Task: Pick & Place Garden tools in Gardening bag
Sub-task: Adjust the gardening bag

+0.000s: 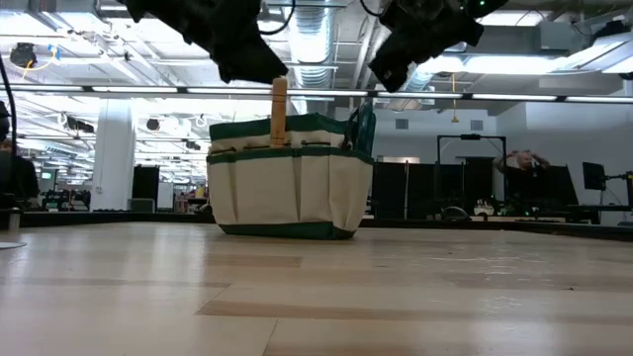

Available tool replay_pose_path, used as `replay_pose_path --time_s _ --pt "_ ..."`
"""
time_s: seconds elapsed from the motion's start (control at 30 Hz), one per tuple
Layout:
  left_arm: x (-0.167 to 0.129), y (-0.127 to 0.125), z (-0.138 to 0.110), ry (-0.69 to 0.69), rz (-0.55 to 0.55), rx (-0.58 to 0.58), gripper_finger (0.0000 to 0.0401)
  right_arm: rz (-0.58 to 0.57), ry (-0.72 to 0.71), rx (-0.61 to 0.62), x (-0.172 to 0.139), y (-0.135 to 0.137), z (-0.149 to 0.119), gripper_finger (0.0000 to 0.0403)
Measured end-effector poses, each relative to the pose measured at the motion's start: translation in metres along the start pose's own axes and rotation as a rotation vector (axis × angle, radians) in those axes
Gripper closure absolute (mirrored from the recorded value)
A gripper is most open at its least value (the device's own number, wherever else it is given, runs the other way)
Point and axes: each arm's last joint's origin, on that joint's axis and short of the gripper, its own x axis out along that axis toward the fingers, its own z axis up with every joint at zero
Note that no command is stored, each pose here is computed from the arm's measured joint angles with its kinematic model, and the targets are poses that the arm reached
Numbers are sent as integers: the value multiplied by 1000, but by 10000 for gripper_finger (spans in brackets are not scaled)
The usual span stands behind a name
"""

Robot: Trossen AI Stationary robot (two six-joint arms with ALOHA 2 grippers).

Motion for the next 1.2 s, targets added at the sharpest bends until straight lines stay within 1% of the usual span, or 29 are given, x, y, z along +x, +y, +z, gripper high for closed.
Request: replay_pose_path --time_s 0.07,0.13,0.23,0.33,0.47,0.5,0.57,0.63,0.7,0.77,0.87,0.9,1.03,1.1,1.2 --pt "-6 0 2 -17 -3 -56 216 -46 67 -10 3 3 -4 285" --pt "-13 -4 5 -29 -29 -107 221 -90 135 -23 7 7 -7 285" --pt "-24 -16 2 15 -94 -144 242 -94 185 -40 12 13 -9 285" --pt "-33 -31 -2 63 -132 -213 288 -82 191 -41 14 16 -8 285" --pt "-45 -53 -10 144 -171 -323 378 -86 192 -12 14 15 -9 285" --pt "-47 -58 -12 167 -176 -345 388 -88 194 -1 14 15 -9 285" --pt "-49 -69 -19 217 -159 -370 394 -96 208 22 13 15 -10 285" --pt "-50 -78 -27 274 -117 -353 398 -115 235 61 13 16 -13 285" --pt "-46 -85 -36 311 -45 -313 398 -135 276 108 12 17 -16 285" --pt "-41 -86 -45 348 63 -241 398 -160 318 154 11 18 -20 285" --pt "-29 -82 -52 338 226 -167 398 -175 371 233 11 21 -24 285" --pt "-25 -80 -53 340 263 -146 398 -170 390 265 11 23 -26 285" --pt "-13 -72 -58 367 337 -101 398 -148 493 365 7 41 -31 285" --pt "-8 -69 -59 382 357 -78 399 -189 564 386 5 51 -35 285" --pt "-4 -62 -59 393 381 -55 396 -258 662 388 3 69 -44 285"
